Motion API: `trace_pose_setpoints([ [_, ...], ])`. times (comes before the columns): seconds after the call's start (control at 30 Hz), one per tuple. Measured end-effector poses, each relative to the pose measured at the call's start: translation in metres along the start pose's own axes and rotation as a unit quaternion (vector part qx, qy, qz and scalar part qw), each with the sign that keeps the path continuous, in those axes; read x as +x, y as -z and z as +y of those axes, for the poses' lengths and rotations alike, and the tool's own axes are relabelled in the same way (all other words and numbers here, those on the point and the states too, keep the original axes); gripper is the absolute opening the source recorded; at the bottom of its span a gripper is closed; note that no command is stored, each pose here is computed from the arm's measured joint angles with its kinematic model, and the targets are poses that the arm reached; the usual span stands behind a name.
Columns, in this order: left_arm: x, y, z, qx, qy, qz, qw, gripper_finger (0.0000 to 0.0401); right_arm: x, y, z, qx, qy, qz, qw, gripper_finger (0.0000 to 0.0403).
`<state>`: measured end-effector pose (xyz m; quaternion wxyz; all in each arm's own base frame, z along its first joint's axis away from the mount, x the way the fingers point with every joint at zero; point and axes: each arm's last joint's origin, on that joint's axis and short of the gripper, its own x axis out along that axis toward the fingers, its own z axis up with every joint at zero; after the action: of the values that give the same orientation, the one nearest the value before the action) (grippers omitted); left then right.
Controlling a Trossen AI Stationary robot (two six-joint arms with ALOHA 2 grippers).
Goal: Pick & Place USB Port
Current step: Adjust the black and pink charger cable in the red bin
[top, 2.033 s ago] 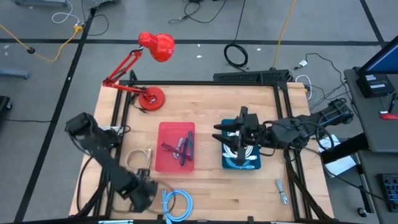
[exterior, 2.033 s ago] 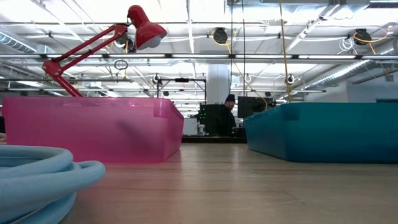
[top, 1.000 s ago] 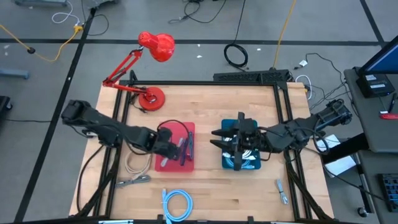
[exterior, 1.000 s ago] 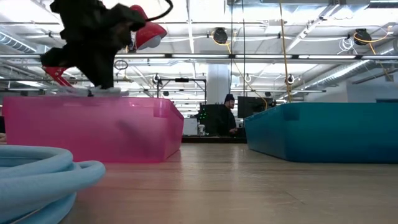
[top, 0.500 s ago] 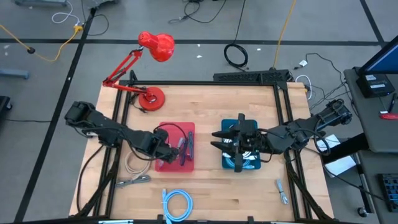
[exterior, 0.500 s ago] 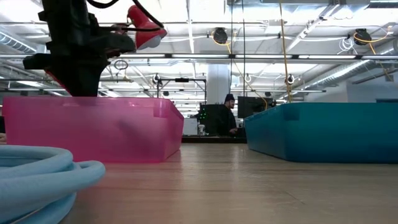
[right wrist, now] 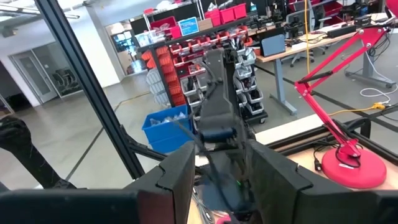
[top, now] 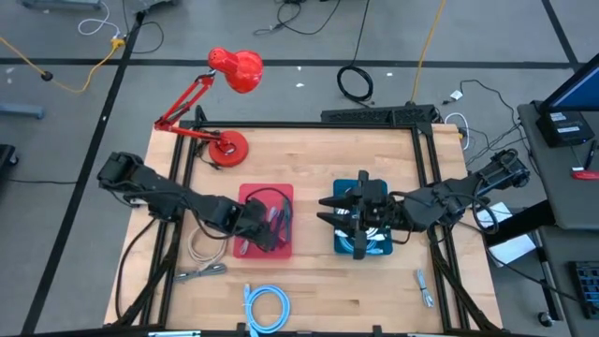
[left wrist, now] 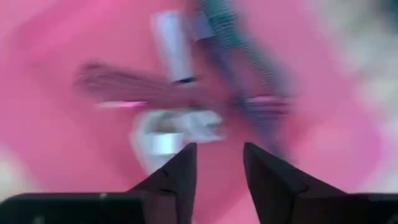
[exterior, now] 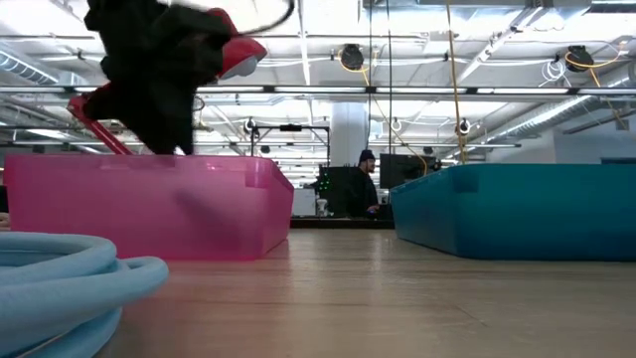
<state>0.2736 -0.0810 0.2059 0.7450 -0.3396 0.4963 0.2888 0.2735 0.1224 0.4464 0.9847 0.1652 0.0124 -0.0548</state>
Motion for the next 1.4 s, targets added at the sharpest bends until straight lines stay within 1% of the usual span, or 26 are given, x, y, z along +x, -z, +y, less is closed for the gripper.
trace_pose_setpoints([
  [0.07,0.004,-0.001,0.008,-0.008,-0.038,0.013,0.999,0.0104,0.000,-0.001,0.000,0.002,-0.001,-0.003,1.000,0.0132],
  [0.13,0.007,-0.004,0.014,-0.022,-0.068,0.025,0.997,0.0064,0.000,-0.001,0.000,0.002,-0.002,-0.003,1.000,0.0132],
  [0.2,0.012,-0.008,0.019,-0.013,-0.086,0.036,0.996,0.0021,0.000,0.000,0.001,0.001,-0.003,-0.003,1.000,0.0132],
  [0.23,0.014,-0.009,0.020,-0.004,-0.090,0.036,0.995,0.0011,-0.001,0.000,0.002,0.001,-0.004,-0.002,1.000,0.0132],
  [0.33,0.020,-0.018,0.020,0.000,-0.087,0.032,0.996,0.0011,-0.001,0.000,0.002,0.001,-0.005,-0.002,1.000,0.0132],
  [0.43,0.031,-0.023,0.024,0.007,-0.104,0.045,0.994,0.0003,-0.002,0.000,0.004,0.001,-0.008,-0.001,1.000,0.0132],
  [0.53,0.041,-0.026,0.027,0.018,-0.117,0.065,0.991,0.0004,-0.003,0.001,0.005,0.000,-0.011,0.000,1.000,0.0132],
  [0.67,0.054,-0.029,0.028,0.032,-0.124,0.078,0.989,0.0003,-0.004,0.002,0.006,0.000,-0.014,0.001,1.000,0.0132],
  [0.93,0.060,-0.038,0.018,0.050,-0.078,0.035,0.995,0.0002,-0.004,0.001,0.007,0.000,-0.015,0.001,1.000,0.0132],
  [1.23,0.058,-0.042,0.020,0.061,-0.083,0.017,0.995,0.0001,-0.004,0.001,0.006,0.000,-0.013,0.000,1.000,0.0132],
  [1.33,0.058,-0.047,0.021,0.068,-0.085,0.009,0.994,0.0001,-0.004,0.001,0.006,0.000,-0.013,0.000,1.000,0.0132],
  [1.4,0.057,-0.053,0.018,0.076,-0.072,-0.003,0.995,0.0001,-0.004,0.001,0.006,0.001,-0.013,0.000,1.000,0.0132],
])
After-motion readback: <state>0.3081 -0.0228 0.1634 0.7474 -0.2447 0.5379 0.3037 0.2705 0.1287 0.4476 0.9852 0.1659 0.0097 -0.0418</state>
